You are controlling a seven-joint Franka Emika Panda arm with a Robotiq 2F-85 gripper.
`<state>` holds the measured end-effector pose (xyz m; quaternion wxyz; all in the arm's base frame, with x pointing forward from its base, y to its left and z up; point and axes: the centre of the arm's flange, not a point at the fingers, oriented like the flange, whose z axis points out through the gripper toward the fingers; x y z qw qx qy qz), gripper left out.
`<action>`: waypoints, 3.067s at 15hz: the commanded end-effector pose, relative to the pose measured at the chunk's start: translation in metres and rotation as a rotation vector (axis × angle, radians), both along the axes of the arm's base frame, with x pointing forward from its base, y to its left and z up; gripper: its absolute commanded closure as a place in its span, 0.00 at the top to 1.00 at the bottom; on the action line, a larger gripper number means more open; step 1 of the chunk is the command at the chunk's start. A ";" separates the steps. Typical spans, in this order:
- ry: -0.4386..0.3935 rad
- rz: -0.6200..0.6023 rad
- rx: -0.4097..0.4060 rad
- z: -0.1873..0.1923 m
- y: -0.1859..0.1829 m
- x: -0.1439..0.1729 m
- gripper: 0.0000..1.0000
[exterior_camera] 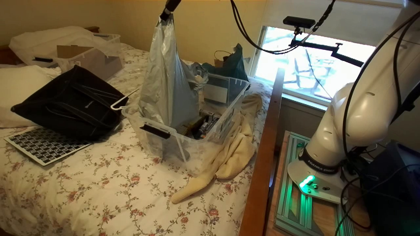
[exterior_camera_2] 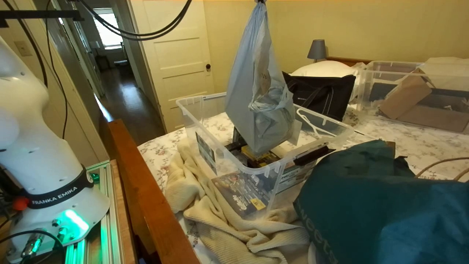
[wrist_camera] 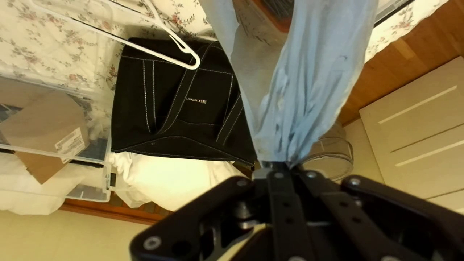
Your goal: Remove the plastic bag from the storage box
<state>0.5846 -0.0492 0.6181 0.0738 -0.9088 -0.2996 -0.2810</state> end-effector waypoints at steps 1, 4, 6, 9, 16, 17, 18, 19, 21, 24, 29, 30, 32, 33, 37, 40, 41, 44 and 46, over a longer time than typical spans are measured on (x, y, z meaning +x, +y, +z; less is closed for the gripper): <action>0.000 0.000 0.000 0.000 0.000 0.000 0.03; 0.000 0.000 0.000 0.000 0.000 0.000 0.03; 0.000 0.000 0.000 0.000 0.000 0.000 0.03; 0.000 0.000 0.000 0.000 0.000 0.000 0.03; 0.000 0.000 0.000 0.000 0.000 0.000 0.03; 0.000 0.000 0.000 0.000 0.000 0.000 0.01; 0.006 -0.003 -0.003 -0.002 -0.001 0.000 0.01; 0.014 -0.009 -0.010 -0.004 -0.003 -0.001 0.01; 0.025 -0.020 -0.028 -0.008 -0.007 -0.001 0.01; 0.028 -0.020 -0.064 0.001 -0.013 0.002 0.01; -0.016 -0.039 -0.137 0.036 -0.025 0.002 0.01; -0.031 -0.047 -0.148 0.045 -0.028 0.002 0.01; -0.074 -0.068 -0.180 0.070 -0.033 0.002 0.01; -0.097 -0.073 -0.196 0.086 -0.037 0.002 0.01; -0.184 -0.120 -0.243 0.141 -0.055 0.001 0.01; -0.251 -0.147 -0.272 0.182 -0.072 0.004 0.01; -0.274 -0.155 -0.289 0.194 -0.077 0.006 0.01; -0.344 -0.151 -0.337 0.225 -0.087 0.012 0.01; -0.372 -0.136 -0.373 0.234 -0.090 0.024 0.01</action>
